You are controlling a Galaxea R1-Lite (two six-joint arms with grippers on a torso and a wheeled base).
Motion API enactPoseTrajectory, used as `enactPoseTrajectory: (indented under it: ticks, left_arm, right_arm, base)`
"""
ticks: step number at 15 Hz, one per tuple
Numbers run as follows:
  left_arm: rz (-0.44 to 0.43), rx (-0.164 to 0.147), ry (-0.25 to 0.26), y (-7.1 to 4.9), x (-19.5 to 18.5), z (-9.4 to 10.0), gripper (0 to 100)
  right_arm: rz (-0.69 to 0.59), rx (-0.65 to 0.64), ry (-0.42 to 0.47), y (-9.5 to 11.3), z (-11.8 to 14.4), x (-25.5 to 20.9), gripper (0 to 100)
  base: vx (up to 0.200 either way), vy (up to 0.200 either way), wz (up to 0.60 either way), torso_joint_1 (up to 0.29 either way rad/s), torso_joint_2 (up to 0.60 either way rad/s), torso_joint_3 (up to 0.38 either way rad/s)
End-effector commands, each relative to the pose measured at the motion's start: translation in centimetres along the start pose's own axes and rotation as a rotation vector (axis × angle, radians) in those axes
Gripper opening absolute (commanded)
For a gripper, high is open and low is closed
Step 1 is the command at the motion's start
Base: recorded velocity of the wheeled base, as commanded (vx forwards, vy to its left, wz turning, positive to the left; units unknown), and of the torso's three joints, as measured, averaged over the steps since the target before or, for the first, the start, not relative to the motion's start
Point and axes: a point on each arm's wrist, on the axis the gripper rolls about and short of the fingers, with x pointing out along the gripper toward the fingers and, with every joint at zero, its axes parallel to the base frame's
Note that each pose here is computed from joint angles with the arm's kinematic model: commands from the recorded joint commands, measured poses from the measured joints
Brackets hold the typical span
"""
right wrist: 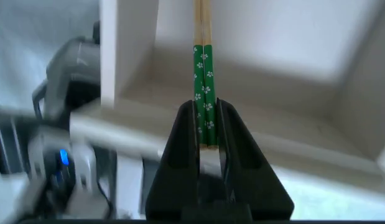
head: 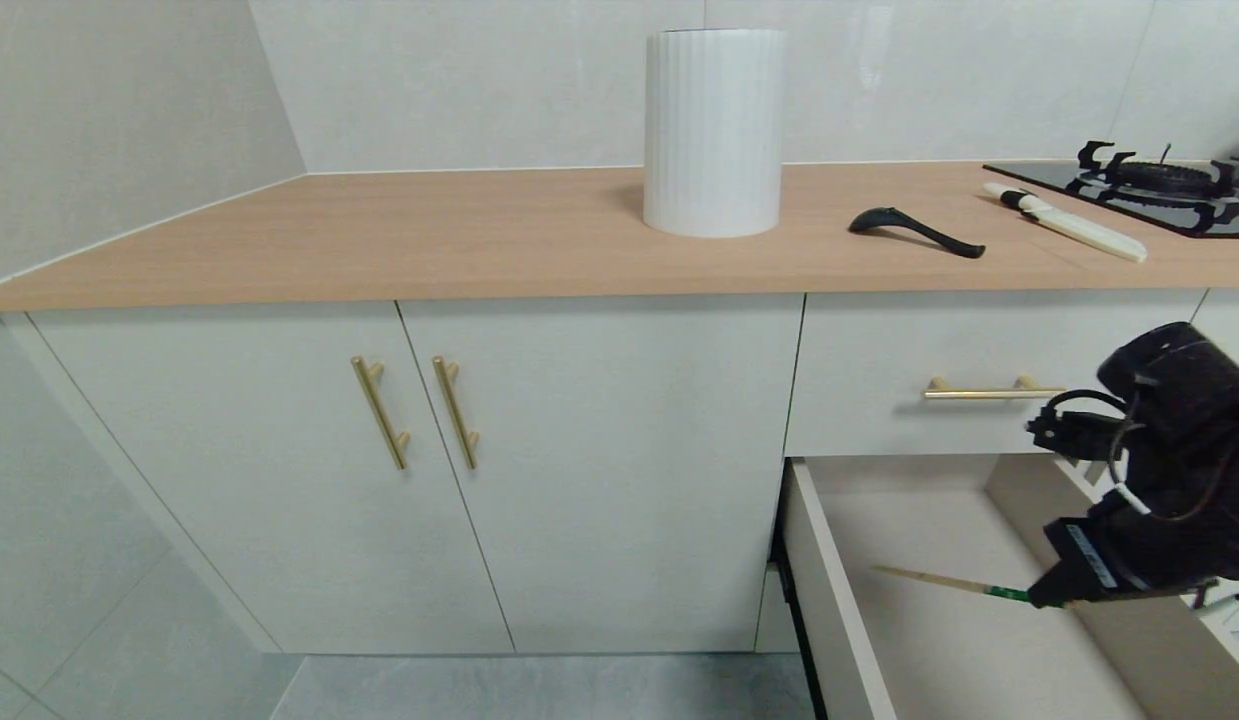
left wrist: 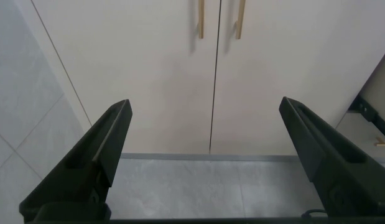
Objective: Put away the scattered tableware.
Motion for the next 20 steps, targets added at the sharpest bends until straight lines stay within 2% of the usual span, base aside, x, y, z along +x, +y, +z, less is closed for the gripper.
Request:
enactPoseTrajectory:
  ticks: [1,3,7,11,14,20]
  left_arm:
    - [0.001,0.0,0.0,0.0,0.0,0.0,100]
    - [0.001,0.0,0.002,0.0,0.0,0.0,100]
    - [0.001,0.0,-0.001,0.0,0.0,0.0,100]
    - [0.001,0.0,-0.001,0.0,0.0,0.0,100]
    - [0.001,0.0,0.0,0.0,0.0,0.0,100]
    - [0.001,0.0,-0.001,0.0,0.0,0.0,100]
  right_arm:
    - [-0.013,0.069,0.06,-0.6,0.8,5.1,0]
    - [-0.022,0.084,-0.007,-0.7,0.8,6.6,0]
    - [-0.133,0.042,0.024,0.0,0.5,10.4,0]
    - [-0.142,0.032,0.041,0.5,-0.2,12.9,0]
    - [-0.152,0.024,0.087,0.5,-1.0,14.4,0]
    - [-0.146,0.022,0.053,0.1,-2.3,16.6,0]
  base:
    - [0.0,0.0,0.0,0.0,0.0,0.0]
    - [0.0,0.0,0.0,0.0,0.0,0.0]
    - [0.0,0.0,0.0,0.0,0.0,0.0]
    - [0.0,0.0,0.0,0.0,0.0,0.0]
    - [0.0,0.0,0.0,0.0,0.0,0.0]
    - [0.0,0.0,0.0,0.0,0.0,0.0]
